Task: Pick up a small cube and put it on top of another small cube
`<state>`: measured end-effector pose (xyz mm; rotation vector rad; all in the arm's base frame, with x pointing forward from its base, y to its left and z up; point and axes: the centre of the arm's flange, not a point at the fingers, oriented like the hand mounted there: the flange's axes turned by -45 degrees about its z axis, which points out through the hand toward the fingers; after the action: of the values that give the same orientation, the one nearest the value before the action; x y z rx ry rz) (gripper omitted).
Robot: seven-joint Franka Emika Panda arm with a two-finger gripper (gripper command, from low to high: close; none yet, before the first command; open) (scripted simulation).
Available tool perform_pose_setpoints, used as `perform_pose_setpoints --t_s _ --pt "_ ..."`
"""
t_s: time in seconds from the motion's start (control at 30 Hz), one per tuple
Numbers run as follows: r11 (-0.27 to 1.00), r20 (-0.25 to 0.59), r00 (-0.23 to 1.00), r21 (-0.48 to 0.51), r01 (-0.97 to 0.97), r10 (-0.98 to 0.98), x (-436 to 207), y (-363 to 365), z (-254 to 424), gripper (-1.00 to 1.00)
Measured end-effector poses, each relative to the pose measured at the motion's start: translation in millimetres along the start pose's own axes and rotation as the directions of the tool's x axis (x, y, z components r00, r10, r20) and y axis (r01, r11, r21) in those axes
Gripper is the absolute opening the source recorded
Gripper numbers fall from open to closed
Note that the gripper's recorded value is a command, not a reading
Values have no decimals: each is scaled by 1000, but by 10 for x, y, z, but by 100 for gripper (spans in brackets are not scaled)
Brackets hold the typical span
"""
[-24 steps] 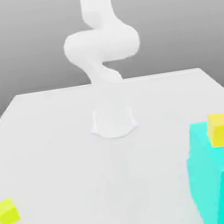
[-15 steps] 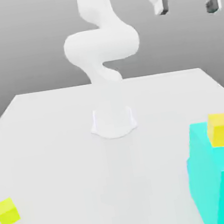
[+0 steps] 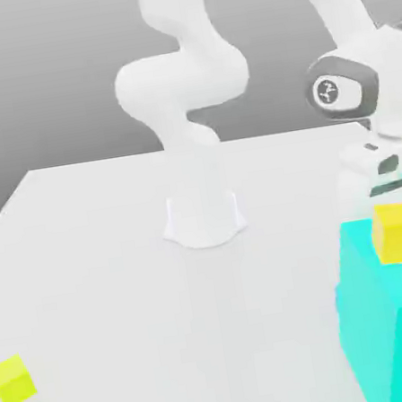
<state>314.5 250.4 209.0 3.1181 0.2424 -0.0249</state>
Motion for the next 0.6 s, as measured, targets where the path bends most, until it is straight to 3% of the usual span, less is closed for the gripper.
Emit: perform_pose_setpoints --t_s 0.07,0.27,0.3,0.6 --pt "994 -7 994 12 -108 108 47 232 136 0" --pt "990 -15 990 20 -142 143 87 294 666 0" --pt "990 -15 990 18 -142 142 81 299 752 -100" --pt "990 -16 990 21 -143 143 90 292 612 -100"
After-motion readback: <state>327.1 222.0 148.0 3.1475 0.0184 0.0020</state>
